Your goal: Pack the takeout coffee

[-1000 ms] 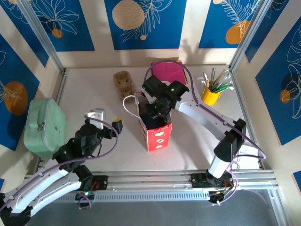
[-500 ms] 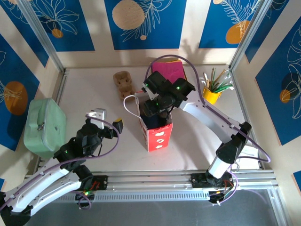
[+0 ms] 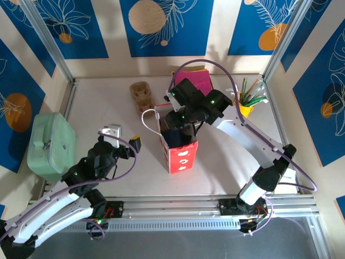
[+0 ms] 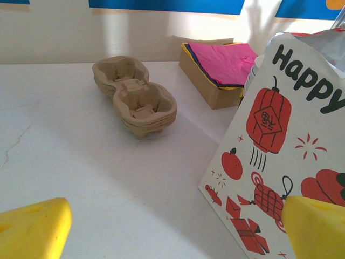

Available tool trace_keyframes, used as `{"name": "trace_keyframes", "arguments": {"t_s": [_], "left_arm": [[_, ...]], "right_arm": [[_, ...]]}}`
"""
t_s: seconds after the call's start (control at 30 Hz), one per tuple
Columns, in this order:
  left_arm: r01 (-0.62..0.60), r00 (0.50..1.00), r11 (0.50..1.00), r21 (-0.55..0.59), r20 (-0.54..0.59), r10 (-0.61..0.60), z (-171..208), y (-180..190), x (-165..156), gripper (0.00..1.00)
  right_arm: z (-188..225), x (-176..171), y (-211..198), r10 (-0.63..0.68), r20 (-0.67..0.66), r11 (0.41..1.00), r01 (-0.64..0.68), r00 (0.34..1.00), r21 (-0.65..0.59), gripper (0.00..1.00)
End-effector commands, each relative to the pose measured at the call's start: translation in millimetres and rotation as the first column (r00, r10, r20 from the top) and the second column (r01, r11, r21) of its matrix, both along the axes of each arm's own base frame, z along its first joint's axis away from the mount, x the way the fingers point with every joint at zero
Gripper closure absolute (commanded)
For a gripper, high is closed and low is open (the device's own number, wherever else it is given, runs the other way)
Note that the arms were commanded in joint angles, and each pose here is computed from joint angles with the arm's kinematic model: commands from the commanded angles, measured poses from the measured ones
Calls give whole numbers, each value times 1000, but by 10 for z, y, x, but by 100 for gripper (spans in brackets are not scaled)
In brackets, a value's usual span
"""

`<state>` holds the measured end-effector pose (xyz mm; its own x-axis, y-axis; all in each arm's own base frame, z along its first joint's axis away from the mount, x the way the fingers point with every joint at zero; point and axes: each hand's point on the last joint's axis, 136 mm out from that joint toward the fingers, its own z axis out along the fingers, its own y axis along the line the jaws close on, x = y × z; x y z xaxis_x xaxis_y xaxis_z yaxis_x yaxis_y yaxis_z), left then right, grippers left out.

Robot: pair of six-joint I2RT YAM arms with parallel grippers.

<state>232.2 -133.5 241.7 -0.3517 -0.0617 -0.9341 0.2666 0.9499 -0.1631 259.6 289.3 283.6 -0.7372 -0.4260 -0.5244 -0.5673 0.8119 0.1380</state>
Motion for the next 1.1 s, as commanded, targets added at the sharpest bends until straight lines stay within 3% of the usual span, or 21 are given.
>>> {"name": "trace_keyframes", "arguments": {"t_s": [0.0,0.27,0.47,0.67,1.07], "left_arm": [[-6,1000,1000,-10,25,7,84,9,0,1],[-11,1000,1000,-9,22,11,63,26,-8,1],[-10,1000,1000,-13,21,10,58,21,-7,1],[-7,1000,1000,-13,19,8,57,11,-4,1],[-57,998,996,62,27,56,177,98,51,1]], "right_arm": [[-259,16,0,-18,-69,999,16,997,-35,67],[-615,-103,-73,-49,-188,995,31,981,-97,76],[-685,-184,-114,-64,-224,991,36,973,-126,77],[-324,-151,-61,-36,-146,997,26,989,-72,75],[468,-10,-291,-82,118,994,73,990,77,58]]}}
